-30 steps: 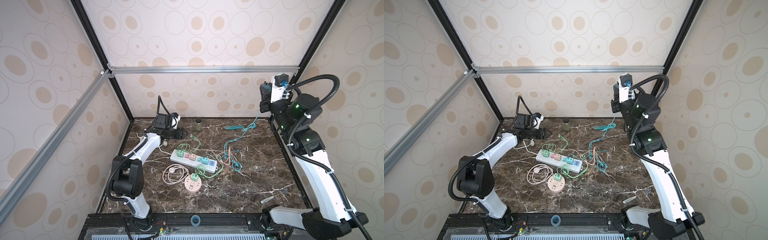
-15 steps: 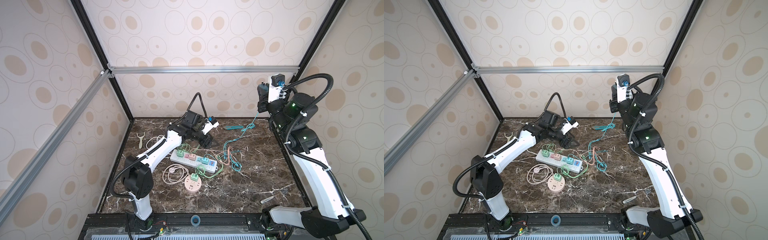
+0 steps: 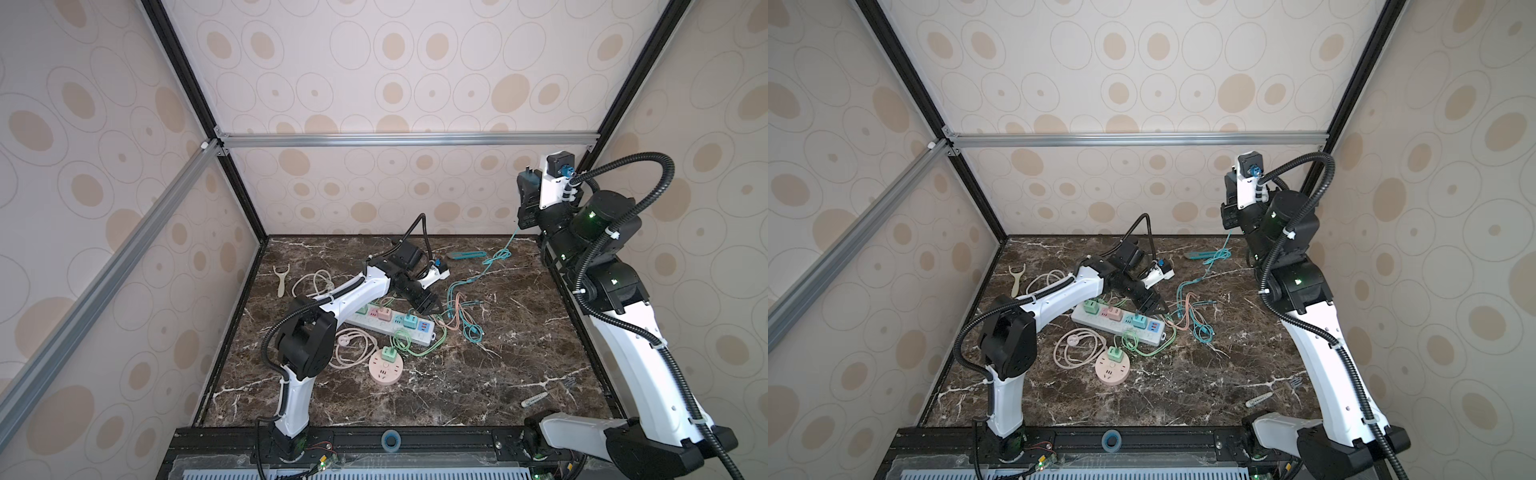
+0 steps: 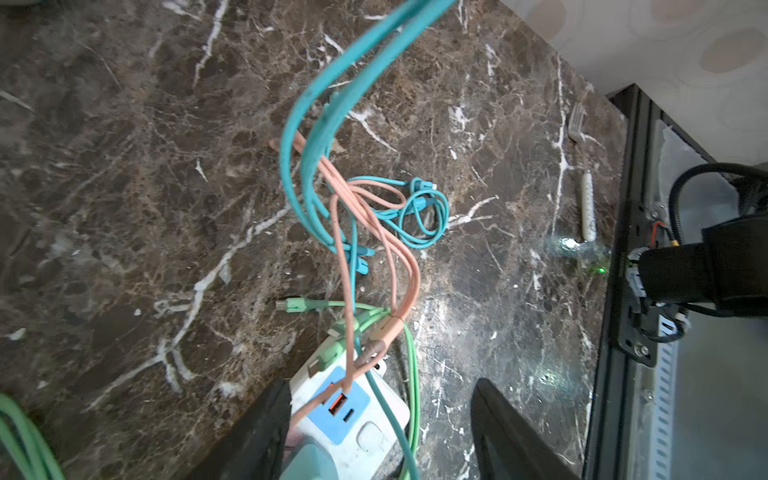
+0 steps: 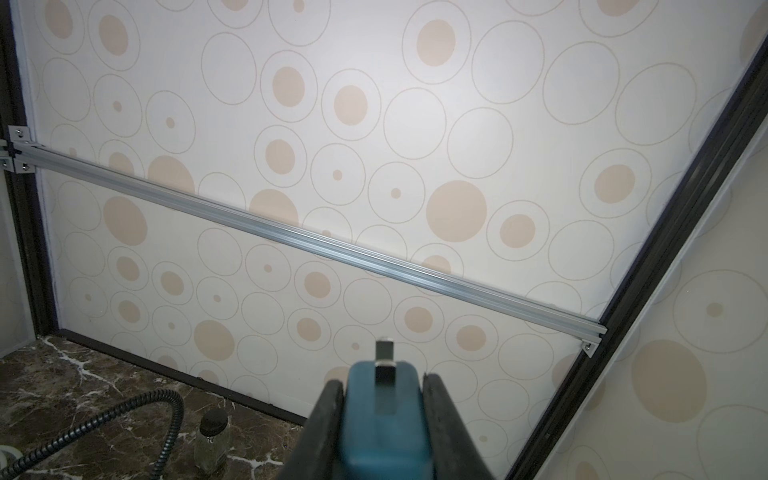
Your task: Insert the plug
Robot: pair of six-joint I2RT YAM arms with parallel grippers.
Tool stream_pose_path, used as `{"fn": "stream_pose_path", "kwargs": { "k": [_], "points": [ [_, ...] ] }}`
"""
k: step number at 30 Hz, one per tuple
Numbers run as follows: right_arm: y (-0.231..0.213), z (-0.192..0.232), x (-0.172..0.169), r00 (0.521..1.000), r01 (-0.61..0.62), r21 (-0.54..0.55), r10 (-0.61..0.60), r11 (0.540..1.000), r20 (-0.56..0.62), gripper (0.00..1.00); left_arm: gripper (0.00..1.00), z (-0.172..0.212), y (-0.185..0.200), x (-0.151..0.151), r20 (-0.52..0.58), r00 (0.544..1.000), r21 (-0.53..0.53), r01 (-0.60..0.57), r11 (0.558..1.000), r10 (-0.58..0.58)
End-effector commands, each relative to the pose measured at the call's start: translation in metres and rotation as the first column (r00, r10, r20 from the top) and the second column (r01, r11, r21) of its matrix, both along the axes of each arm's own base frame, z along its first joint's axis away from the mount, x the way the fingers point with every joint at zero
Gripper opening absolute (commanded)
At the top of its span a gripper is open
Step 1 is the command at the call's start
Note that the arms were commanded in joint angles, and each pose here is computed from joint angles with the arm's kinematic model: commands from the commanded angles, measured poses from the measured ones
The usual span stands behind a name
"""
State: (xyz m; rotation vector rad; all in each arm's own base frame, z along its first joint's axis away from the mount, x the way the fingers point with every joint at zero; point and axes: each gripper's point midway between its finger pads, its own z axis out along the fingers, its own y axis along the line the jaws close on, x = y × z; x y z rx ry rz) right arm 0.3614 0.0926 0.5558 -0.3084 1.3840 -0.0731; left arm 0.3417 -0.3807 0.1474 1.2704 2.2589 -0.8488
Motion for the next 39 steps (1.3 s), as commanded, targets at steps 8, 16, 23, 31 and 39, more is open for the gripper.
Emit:
{"fn": "stream_pose_path", "kwargs": {
  "k": [8, 16, 23, 31, 39],
  "points": [
    [-0.009, 0.028, -0.025, 0.996, -0.001, 0.032, -0.002, 0.999, 0.094, 0.14, 0.63, -0.023, -0.03, 0.002, 0.021, 0.996, 0.054, 0.08, 0.995, -0.081],
    [-0.01, 0.03, -0.025, 0.995, 0.004, 0.027, -0.007, 1.0, 0.1, 0.14, 0.23, -0.027, -0.03, -0.002, -0.005, 0.995, 0.054, 0.096, 0.994, -0.095],
    [-0.019, 0.053, -0.033, 0.984, 0.057, -0.005, -0.056, 0.998, 0.17, 0.14, 0.04, -0.033, -0.025, 0.012, 0.019, 1.0, 0.091, 0.022, 0.996, -0.024],
    [-0.034, 0.095, -0.06, 0.948, 0.126, -0.021, -0.114, 0.992, 0.297, 0.13, 0.0, -0.024, -0.023, 0.022, 0.037, 0.999, 0.05, -0.028, 0.998, 0.026],
    [-0.041, 0.109, -0.088, 0.938, 0.118, -0.016, -0.106, 0.993, 0.33, 0.13, 0.0, -0.019, -0.015, 0.052, 0.042, 0.988, 0.013, -0.152, 0.988, 0.151]
  ]
}}
